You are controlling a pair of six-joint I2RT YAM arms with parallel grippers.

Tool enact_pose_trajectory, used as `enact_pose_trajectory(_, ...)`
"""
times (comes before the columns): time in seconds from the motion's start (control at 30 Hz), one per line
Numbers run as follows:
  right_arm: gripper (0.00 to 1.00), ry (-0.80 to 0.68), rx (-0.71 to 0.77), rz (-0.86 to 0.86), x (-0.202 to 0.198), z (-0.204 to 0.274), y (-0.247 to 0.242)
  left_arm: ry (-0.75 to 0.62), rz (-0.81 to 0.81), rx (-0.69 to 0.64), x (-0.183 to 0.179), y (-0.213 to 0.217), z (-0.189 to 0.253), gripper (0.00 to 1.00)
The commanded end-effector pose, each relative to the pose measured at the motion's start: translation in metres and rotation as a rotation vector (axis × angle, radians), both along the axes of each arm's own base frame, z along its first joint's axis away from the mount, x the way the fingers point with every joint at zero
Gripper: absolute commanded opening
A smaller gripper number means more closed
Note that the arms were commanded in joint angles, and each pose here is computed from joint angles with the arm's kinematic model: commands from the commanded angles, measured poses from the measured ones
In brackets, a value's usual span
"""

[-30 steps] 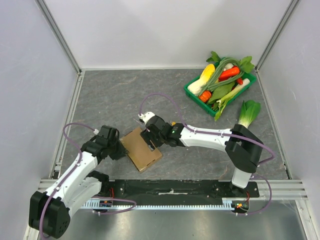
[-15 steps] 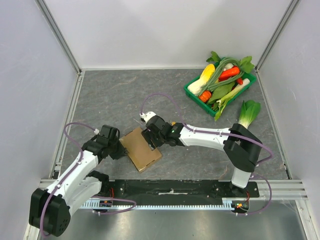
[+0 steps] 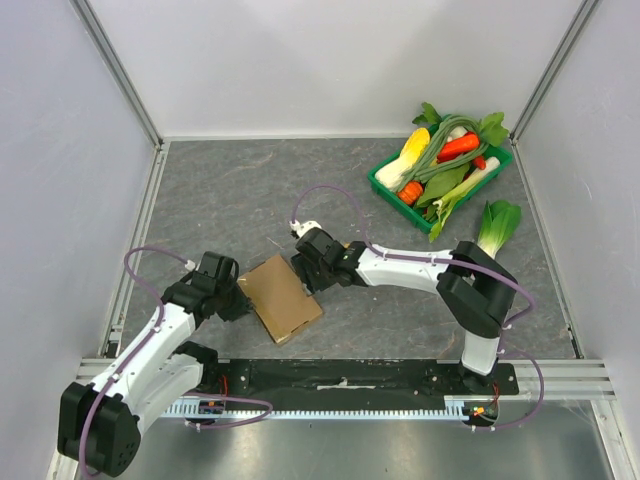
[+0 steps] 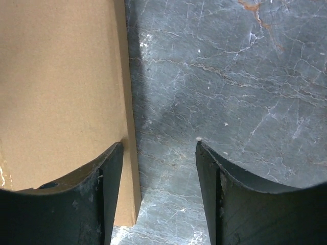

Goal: Unpack the express box

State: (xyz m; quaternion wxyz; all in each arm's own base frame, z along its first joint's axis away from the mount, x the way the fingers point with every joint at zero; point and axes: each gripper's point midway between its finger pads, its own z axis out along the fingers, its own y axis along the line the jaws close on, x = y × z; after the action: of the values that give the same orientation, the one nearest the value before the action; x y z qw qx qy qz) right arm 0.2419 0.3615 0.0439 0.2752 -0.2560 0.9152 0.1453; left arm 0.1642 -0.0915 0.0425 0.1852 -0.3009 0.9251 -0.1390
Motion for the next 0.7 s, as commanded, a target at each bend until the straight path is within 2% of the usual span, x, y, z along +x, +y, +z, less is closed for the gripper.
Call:
enact_pose_trajectory(0.0,0.63,0.041,-0.020,-0.070,0.0061,-0.0087,-0.0089,-0.007,0.044,0.028,0.0029,0.0074,0.0052,0.24)
enact_pose_trajectory(0.47,0.60,0.087,-0.024,-0.128,0.0140,-0.0154,-0.0179,-0.005,0.063,0.015,-0.0009,0.0075,0.0085,0.22)
enact_pose_trajectory(0.67,0.60,0.090,-0.017,-0.123,0.0155,-0.0143,-0.0156,0.004,0.048,0.024,0.0003,0.0072,0.0035,0.31)
